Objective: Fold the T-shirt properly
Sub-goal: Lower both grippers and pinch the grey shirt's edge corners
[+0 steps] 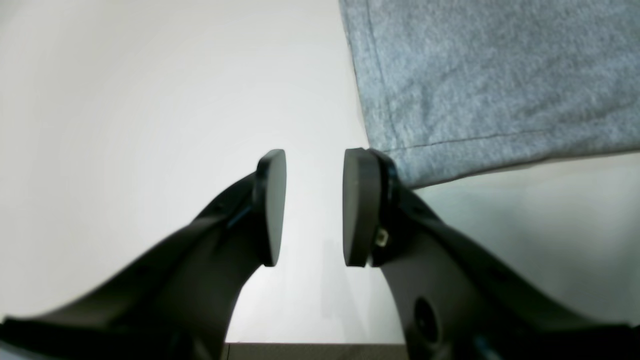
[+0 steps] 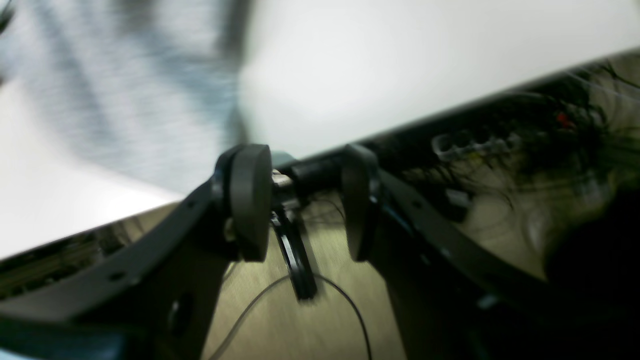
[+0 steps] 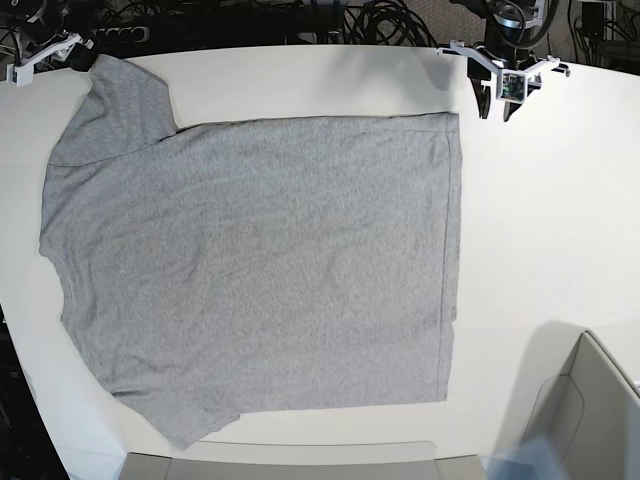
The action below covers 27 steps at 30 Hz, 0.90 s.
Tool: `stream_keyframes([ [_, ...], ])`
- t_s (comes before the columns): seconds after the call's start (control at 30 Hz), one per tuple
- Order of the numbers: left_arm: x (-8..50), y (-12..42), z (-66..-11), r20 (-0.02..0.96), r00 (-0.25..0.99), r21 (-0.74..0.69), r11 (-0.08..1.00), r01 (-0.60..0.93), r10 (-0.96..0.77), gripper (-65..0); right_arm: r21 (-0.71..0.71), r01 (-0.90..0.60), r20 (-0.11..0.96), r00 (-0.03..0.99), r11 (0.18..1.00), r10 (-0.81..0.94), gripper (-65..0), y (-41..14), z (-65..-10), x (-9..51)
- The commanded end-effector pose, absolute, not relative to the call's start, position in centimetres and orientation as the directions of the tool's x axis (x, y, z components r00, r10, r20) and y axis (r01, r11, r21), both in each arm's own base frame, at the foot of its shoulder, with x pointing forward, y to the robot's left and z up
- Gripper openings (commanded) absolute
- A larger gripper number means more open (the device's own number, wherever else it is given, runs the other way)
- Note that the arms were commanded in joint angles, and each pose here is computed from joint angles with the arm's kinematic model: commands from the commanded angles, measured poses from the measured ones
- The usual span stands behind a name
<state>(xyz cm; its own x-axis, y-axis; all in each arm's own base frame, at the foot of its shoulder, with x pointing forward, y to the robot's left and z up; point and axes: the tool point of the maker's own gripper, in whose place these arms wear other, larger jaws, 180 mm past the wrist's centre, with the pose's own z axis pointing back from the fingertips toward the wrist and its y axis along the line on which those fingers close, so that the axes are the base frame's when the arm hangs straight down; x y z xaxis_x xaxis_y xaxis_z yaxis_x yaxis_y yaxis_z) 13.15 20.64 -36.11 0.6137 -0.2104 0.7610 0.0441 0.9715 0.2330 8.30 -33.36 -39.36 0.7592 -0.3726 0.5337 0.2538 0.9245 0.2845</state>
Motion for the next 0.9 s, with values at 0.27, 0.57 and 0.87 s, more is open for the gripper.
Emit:
stream_keyframes([
  [0.27, 13.5, 20.6, -35.4, 0.779, 0.589, 0.238, 0.97, 0.041, -0.216, -44.8, 0.185, 0.223, 0.688, 0.666, 0.957, -0.288, -41.1, -34.8, -32.8, 8.2],
  [0.57, 13.5, 20.6, -35.4, 0.779, 0.588, 0.239, 0.97, 0.042, -0.217, -44.8, 0.212, 0.264, 0.66, 0.671, 0.941, -0.337, -41.1, -35.5, -35.5, 10.1],
  [0.87, 13.5, 20.6, -35.4, 0.779, 0.588, 0.239, 0.97, 0.042, -0.217, -44.8, 0.27, 0.25, 0.567, 0.739, 0.93, -0.364, -41.1, -33.7, -39.0, 11.7],
])
